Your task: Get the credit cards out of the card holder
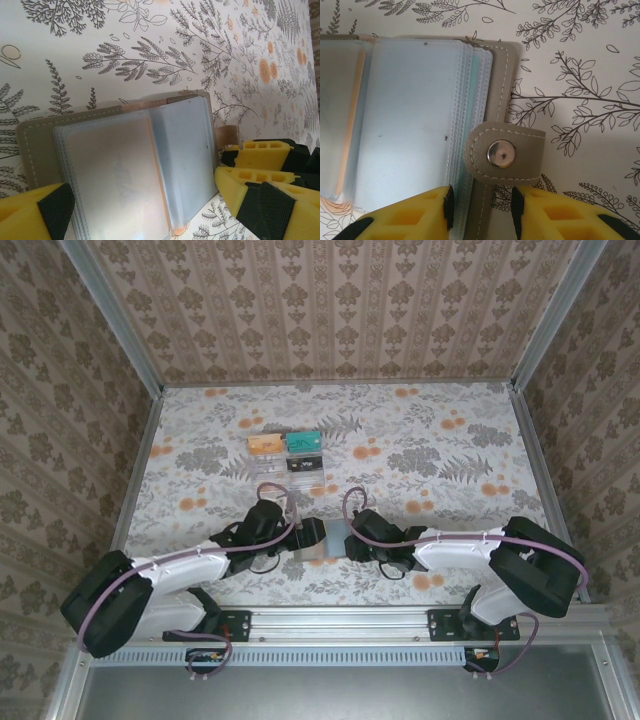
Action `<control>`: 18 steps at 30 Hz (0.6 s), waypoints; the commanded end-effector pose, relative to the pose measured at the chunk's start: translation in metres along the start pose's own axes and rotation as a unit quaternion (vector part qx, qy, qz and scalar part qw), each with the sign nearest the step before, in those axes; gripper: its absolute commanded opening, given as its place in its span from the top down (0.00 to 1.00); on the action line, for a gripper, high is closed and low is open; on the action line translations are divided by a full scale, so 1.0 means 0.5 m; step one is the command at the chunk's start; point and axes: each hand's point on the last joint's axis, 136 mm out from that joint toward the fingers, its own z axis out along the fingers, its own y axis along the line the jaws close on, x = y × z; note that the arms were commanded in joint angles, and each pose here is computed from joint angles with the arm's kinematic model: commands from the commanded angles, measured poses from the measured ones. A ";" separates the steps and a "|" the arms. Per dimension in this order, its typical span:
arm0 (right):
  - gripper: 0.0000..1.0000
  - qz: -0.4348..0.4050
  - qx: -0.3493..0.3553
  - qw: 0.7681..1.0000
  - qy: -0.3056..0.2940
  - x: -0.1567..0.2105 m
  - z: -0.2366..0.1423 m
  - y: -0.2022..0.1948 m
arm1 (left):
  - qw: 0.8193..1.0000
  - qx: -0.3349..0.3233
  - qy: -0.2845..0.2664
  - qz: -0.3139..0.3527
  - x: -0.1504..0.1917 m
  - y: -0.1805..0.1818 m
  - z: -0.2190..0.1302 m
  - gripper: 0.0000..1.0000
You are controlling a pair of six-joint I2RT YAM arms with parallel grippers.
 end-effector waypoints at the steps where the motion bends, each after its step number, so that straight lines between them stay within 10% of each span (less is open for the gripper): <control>1: 0.61 0.006 -0.010 1.000 0.017 0.016 0.015 0.013 | 1.000 0.010 0.007 0.000 0.007 -0.007 0.006 0.02; 18: 0.61 0.006 -0.012 1.000 0.025 0.021 0.024 0.018 | 0.999 0.018 0.033 0.003 0.026 -0.022 0.041 0.01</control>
